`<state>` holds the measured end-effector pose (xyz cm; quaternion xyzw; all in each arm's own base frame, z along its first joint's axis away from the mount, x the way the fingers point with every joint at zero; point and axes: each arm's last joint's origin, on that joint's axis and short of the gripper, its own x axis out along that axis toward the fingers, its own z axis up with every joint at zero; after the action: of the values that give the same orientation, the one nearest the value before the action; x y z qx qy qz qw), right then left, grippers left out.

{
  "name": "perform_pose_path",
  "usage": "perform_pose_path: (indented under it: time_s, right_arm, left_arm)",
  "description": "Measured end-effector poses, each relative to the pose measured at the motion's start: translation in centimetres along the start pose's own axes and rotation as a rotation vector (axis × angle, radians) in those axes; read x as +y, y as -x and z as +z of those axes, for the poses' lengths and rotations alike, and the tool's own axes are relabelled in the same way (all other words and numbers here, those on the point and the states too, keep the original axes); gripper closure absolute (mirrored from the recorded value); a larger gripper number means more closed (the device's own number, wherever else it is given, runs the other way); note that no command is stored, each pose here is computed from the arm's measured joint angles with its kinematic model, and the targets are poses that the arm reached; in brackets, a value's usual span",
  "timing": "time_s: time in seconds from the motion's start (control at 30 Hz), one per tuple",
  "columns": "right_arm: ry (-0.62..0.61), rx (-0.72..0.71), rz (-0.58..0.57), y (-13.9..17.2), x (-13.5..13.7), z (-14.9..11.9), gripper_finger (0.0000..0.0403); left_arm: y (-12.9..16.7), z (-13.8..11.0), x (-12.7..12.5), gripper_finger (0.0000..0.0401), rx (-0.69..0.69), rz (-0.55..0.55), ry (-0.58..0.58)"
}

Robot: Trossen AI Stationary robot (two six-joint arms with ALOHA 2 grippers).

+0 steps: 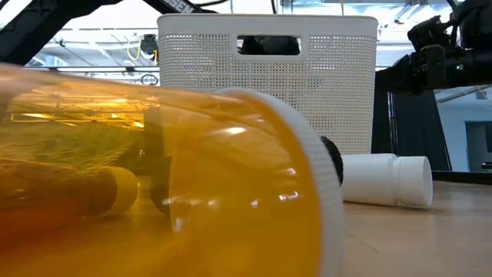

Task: Pick & place medical supplies in basket/bin
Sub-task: Put the green bandage into the white bin, then put the white pill bottle into the white bin

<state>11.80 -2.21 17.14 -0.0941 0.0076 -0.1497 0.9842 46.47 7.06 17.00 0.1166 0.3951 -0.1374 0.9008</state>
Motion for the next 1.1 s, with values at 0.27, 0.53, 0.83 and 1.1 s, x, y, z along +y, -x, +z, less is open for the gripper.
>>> perform_pose_path:
  time_s: [0.27, 0.53, 0.83, 1.1]
  right_arm:
    - [-0.008, 0.01, 0.028, 0.0, 0.1, -0.1, 0.0403]
    - [-0.008, 0.013, 0.029, 0.0, 0.1, -0.2, 0.0403]
    - [-0.009, 0.009, 0.028, 0.0, 0.1, -0.1, 0.0403]
    - [-0.011, 0.003, 0.025, 0.0, 0.1, -0.1, 0.0403]
  left_arm:
    - [-1.8, -0.7, -1.0, 0.0326, 0.06, 0.004, -0.078]
    - [-1.7, -0.5, -0.9, 0.0242, 0.058, 0.015, -0.068]
    - [-1.4, 0.0, -0.6, 0.012, 0.068, 0.094, -0.072]
    - [5.0, 6.2, -1.3, 0.007, 0.095, 0.231, -0.128]
